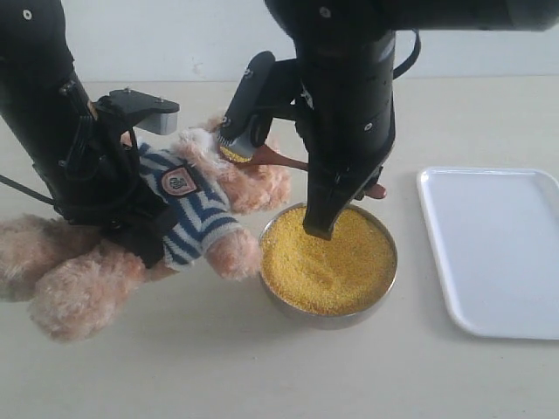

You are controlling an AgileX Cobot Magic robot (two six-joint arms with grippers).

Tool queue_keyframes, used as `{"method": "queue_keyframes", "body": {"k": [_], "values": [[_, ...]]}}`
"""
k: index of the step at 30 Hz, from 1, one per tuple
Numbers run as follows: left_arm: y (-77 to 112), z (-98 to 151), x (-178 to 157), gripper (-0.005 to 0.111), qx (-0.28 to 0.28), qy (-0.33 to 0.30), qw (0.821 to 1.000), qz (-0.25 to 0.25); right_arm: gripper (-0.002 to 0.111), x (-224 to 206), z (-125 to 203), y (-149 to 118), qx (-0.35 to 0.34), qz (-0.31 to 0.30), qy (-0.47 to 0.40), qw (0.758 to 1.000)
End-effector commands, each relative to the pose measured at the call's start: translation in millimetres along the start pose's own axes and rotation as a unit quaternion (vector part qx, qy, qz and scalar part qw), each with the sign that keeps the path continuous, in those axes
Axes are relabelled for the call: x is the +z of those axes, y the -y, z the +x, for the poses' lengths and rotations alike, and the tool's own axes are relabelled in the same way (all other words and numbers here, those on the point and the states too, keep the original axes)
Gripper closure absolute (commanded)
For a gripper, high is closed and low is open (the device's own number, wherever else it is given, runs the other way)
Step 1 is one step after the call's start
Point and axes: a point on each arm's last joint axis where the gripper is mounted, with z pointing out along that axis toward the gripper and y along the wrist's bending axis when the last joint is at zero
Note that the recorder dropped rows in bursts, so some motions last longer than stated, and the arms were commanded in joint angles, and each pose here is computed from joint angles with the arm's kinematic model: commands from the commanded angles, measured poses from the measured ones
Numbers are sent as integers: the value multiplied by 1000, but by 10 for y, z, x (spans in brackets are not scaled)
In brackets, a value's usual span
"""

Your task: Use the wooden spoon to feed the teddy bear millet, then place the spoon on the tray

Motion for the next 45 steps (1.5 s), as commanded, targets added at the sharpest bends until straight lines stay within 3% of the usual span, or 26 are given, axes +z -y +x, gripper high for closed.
{"method": "queue_keyframes", "body": {"k": [1, 6, 9, 11, 45], "values": [[24, 1, -10, 103, 3, 4, 1000, 5, 109, -2, -21, 67, 4, 62, -10, 998], [24, 1, -10, 103, 3, 4, 1000, 5, 109, -7, -62, 23, -12, 80, -11, 997], [25, 0, -10, 103, 2, 4, 1000, 6, 109, -55, -162, -51, -45, 148, -9, 988], [25, 3, -10, 103, 2, 3, 1000, 6, 109, -61, -208, -117, -63, 160, -7, 985], [6, 5, -23, 103, 10, -1, 1000, -2, 109, 136, -139, -96, -118, 234, -52, 964]]}}
